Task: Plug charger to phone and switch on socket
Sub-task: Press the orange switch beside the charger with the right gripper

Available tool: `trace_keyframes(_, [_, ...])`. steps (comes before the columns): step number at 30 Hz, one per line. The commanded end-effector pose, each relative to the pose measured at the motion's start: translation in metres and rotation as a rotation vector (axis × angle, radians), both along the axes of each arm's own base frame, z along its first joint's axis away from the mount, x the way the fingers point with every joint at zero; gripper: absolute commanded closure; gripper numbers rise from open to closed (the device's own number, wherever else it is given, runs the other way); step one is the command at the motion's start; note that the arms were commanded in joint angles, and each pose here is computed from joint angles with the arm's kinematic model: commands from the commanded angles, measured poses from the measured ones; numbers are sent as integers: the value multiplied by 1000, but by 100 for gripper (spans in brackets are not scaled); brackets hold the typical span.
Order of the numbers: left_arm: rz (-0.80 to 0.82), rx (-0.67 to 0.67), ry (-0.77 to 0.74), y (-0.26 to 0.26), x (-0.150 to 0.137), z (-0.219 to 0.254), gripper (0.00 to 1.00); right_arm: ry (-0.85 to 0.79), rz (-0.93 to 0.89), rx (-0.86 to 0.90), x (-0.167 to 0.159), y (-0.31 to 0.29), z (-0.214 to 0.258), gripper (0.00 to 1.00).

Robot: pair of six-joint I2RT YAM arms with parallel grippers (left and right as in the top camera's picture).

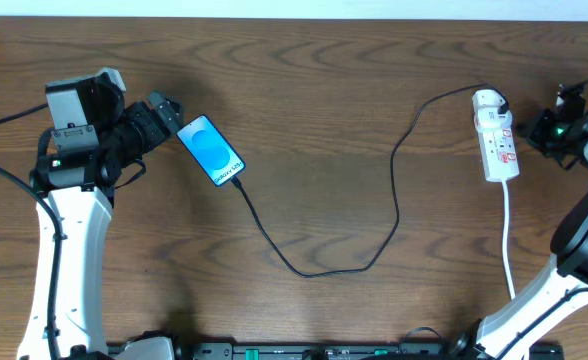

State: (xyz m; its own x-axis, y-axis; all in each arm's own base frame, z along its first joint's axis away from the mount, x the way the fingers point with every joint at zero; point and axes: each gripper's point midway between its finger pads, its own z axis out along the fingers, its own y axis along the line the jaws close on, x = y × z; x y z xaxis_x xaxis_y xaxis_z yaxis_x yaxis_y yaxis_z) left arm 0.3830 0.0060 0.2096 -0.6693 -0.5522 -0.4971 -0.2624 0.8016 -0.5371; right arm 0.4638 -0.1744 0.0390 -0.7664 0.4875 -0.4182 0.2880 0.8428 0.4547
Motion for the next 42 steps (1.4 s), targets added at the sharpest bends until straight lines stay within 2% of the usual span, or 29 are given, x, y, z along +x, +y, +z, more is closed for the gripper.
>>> trace_keyframes(1, [-10,9,-3,0,0,0,5,-19,69,-13,5,10,-2,99])
trace_keyframes(42, [-10,10,-2,1,0,0,5,59,167,-73,-3,32,-28,99])
